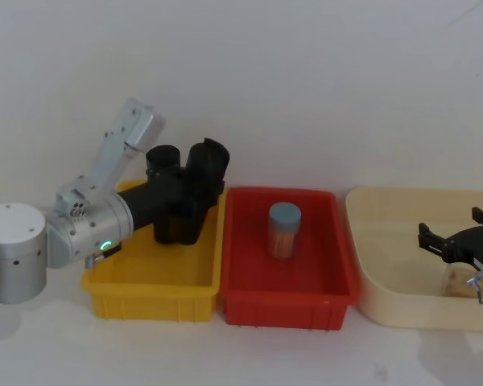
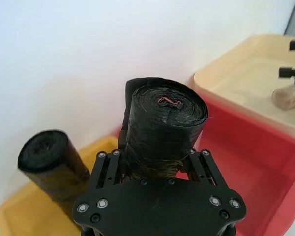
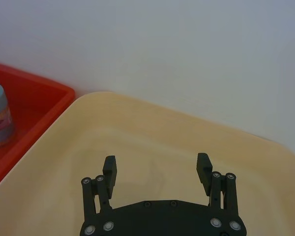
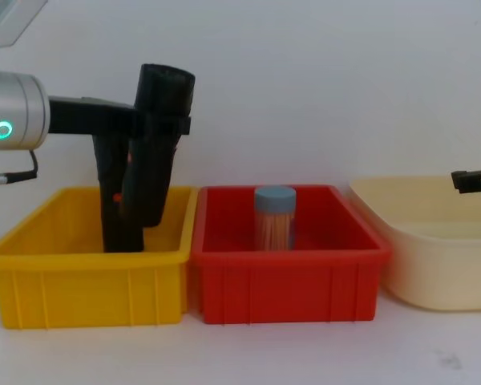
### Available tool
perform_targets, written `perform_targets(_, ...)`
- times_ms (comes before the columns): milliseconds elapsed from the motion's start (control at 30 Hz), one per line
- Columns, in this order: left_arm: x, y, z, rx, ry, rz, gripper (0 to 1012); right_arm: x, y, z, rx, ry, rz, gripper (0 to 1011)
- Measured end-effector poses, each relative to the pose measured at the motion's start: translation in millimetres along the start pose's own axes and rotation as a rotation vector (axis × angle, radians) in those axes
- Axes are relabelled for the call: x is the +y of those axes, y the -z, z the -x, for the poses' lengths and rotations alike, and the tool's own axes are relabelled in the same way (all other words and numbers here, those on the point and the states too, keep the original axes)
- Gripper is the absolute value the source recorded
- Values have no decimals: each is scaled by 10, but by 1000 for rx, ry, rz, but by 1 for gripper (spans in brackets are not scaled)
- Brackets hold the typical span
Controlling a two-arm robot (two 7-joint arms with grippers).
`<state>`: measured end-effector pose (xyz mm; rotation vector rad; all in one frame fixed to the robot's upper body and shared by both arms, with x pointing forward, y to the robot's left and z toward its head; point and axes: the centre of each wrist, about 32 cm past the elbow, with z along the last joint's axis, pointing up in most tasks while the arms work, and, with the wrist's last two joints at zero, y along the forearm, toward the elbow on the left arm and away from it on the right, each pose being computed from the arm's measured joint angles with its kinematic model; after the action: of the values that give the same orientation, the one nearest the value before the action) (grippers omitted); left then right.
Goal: Pick up the garbage bag with the one hand and transfer it to the other hand.
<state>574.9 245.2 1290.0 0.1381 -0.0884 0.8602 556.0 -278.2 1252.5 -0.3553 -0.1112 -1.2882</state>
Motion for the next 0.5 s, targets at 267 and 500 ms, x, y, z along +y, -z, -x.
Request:
perform_targets(267, -79, -72, 12, 44, 27, 65, 532, 0, 0, 0, 0, 0, 0, 1002)
perform_targets(500, -219, -121, 30, 107, 76, 132, 532, 0, 0, 0, 0, 0, 0, 1002)
